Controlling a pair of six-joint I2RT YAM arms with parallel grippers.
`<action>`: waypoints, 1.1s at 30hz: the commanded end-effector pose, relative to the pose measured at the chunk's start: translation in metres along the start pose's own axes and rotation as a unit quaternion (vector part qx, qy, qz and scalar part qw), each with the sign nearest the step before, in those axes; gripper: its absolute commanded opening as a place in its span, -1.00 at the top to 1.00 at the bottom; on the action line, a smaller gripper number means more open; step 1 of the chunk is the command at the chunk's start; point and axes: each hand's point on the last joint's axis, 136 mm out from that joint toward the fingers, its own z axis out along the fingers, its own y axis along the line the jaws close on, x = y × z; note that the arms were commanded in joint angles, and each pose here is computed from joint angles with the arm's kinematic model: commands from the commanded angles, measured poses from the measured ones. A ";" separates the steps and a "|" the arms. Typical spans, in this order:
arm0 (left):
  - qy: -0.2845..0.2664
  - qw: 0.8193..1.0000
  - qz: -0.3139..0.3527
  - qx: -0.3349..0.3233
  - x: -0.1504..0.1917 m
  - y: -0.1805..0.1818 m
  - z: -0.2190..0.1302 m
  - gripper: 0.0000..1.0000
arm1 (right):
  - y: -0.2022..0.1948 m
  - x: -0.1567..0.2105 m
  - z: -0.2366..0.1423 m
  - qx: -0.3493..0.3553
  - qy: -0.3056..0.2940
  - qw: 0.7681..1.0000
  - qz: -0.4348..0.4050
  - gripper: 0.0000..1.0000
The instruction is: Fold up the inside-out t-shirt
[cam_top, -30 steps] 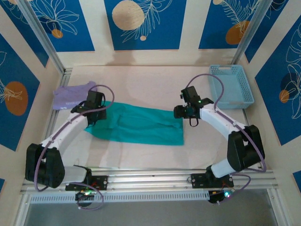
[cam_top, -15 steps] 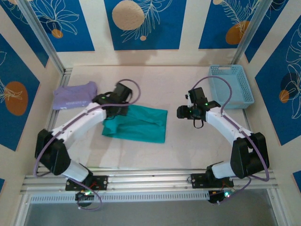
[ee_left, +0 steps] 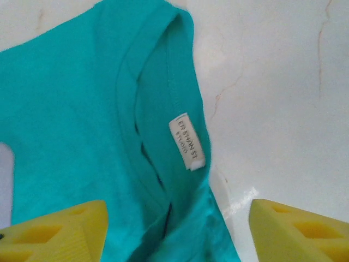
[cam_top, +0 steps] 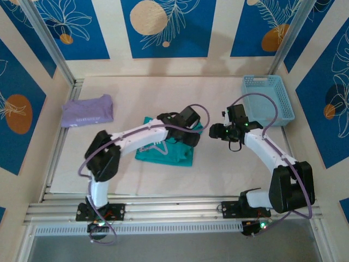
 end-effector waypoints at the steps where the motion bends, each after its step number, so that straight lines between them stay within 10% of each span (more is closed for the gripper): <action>1: -0.046 0.998 -0.038 0.034 0.001 0.019 -0.041 -0.41 | 0.037 -0.003 0.000 -0.090 -0.014 0.996 -0.008 -0.33; 12: -0.053 0.979 -0.086 0.176 0.031 -0.022 0.020 -0.45 | 0.047 -0.024 0.072 -0.093 0.063 0.992 0.065 -0.34; 21: -0.026 0.971 -0.019 0.236 0.055 -0.077 0.024 -0.43 | -0.002 -0.026 0.024 -0.065 0.015 0.992 0.111 -0.33; 26: -0.087 0.972 0.007 0.219 0.031 -0.044 -0.025 -0.51 | 0.020 0.003 -0.003 -0.104 0.004 0.992 0.078 -0.33; 33: -0.118 0.968 -0.154 0.157 0.009 0.094 -0.031 -0.49 | 0.099 0.069 -0.019 -0.231 0.044 0.971 0.052 -0.28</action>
